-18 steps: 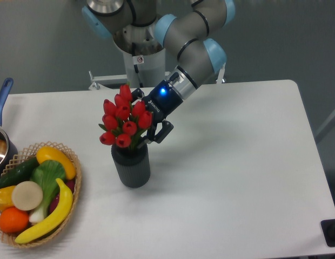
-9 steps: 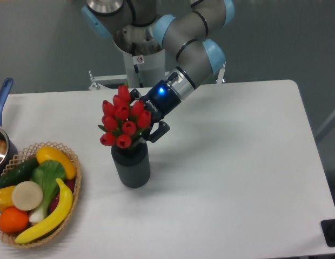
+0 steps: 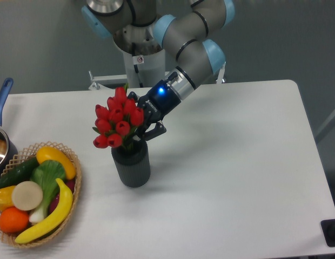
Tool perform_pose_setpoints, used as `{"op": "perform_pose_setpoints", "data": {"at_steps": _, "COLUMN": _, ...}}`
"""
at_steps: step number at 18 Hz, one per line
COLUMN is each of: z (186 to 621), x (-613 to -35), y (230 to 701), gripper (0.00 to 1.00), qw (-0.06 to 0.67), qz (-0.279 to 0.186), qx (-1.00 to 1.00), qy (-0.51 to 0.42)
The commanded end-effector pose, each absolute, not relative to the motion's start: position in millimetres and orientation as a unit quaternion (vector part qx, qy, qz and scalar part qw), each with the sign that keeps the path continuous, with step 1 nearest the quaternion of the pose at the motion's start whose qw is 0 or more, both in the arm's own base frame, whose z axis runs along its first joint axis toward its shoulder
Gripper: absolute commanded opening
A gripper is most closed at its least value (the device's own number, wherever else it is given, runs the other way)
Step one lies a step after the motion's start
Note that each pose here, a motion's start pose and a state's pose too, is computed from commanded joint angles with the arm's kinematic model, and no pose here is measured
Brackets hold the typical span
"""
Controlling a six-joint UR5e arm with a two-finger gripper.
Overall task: Pick up the flowers from the vase
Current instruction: 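Position the gripper around the tulip stems and close it, then lift the gripped red tulips straight up out of the vase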
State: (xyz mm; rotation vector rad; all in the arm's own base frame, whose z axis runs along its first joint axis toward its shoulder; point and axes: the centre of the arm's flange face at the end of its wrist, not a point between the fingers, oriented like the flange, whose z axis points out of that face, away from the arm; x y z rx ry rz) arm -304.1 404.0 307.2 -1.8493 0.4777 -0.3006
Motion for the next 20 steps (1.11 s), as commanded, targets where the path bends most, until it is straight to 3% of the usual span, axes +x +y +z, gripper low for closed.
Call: {"op": "perform_pose_setpoints", "data": {"at_steps": 20, "z": 454, "x": -317, "y": 415, "gripper": 0.52, "qw": 0.593, "qz": -0.14, "qx": -0.783, "qy": 0.126}}
